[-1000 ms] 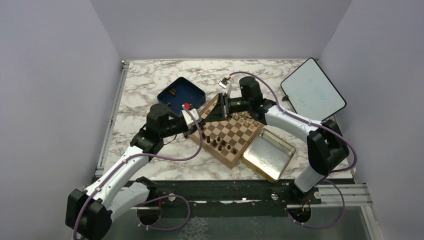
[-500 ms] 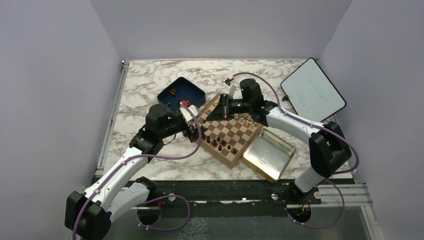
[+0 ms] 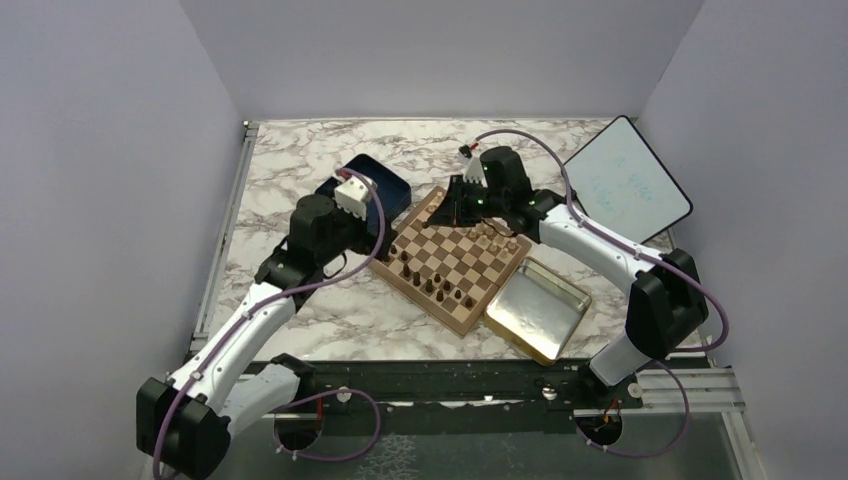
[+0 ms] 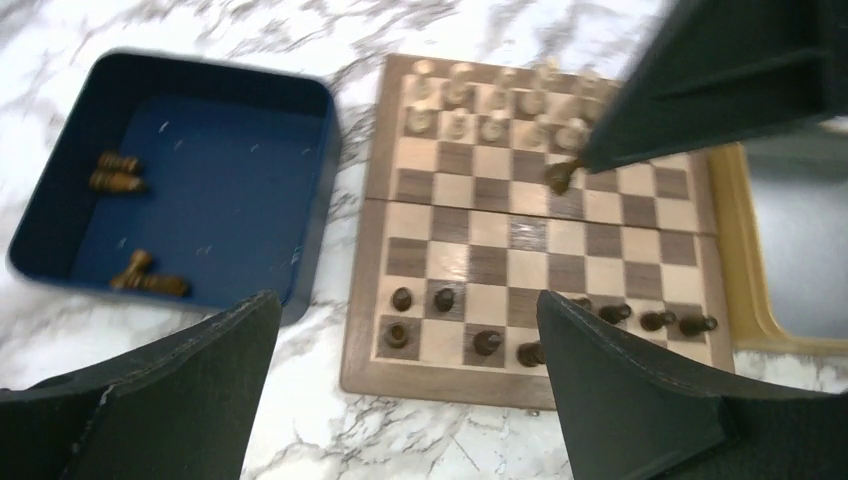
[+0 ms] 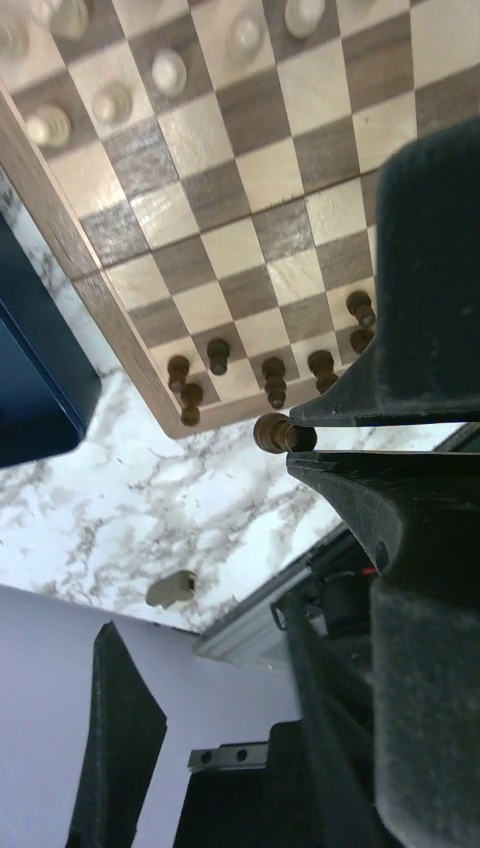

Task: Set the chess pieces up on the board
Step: Place the chess piece on the chessboard.

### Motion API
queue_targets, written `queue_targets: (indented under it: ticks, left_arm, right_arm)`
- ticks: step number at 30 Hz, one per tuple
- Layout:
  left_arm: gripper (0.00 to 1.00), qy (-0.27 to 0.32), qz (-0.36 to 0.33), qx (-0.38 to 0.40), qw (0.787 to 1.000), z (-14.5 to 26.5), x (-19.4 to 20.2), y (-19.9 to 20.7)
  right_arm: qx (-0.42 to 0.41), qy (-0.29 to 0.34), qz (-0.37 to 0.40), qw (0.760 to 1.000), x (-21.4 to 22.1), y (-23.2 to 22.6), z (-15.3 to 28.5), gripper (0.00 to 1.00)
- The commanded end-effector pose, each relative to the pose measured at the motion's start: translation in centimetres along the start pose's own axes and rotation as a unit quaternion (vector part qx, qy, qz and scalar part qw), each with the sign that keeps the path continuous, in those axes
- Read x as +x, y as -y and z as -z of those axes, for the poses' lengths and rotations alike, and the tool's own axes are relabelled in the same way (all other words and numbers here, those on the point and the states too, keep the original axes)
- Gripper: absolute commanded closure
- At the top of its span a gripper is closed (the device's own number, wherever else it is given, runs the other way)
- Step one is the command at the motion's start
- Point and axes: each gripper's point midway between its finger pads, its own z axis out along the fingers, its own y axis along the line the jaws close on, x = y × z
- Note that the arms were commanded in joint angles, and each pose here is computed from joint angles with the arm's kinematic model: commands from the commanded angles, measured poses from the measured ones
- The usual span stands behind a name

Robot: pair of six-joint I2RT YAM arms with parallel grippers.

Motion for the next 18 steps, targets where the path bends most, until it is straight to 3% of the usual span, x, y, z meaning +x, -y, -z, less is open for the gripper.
queue_targets:
  ticks: [1, 6, 14, 18]
  left_arm:
    - [0.01, -0.046, 0.147, -0.089, 0.984, 0.3, 1.3, -4.8]
    - [0.01, -0.058, 0.276, -0.097, 0.954, 1.0, 3.5, -8.4]
    - [0.01, -0.076, 0.339, -0.234, 0.908, 2.9, 7.0, -12.1]
    - [0.01, -0.089, 0.326, -0.230, 0.913, 3.4, 7.9, -11.6]
  right_arm:
    - [0.073, 0.009, 0.035, 0.997, -1.0, 1.8, 0.3, 0.91]
    - [0.114, -0.003, 0.066, 0.991, -0.8, 2.2, -0.3, 0.91]
    - [0.171, -0.048, 0.109, 0.978, 1.7, 2.9, -2.1, 0.91]
    - [0.193, -0.072, 0.125, 0.971, 3.5, 3.4, -3.2, 0.91]
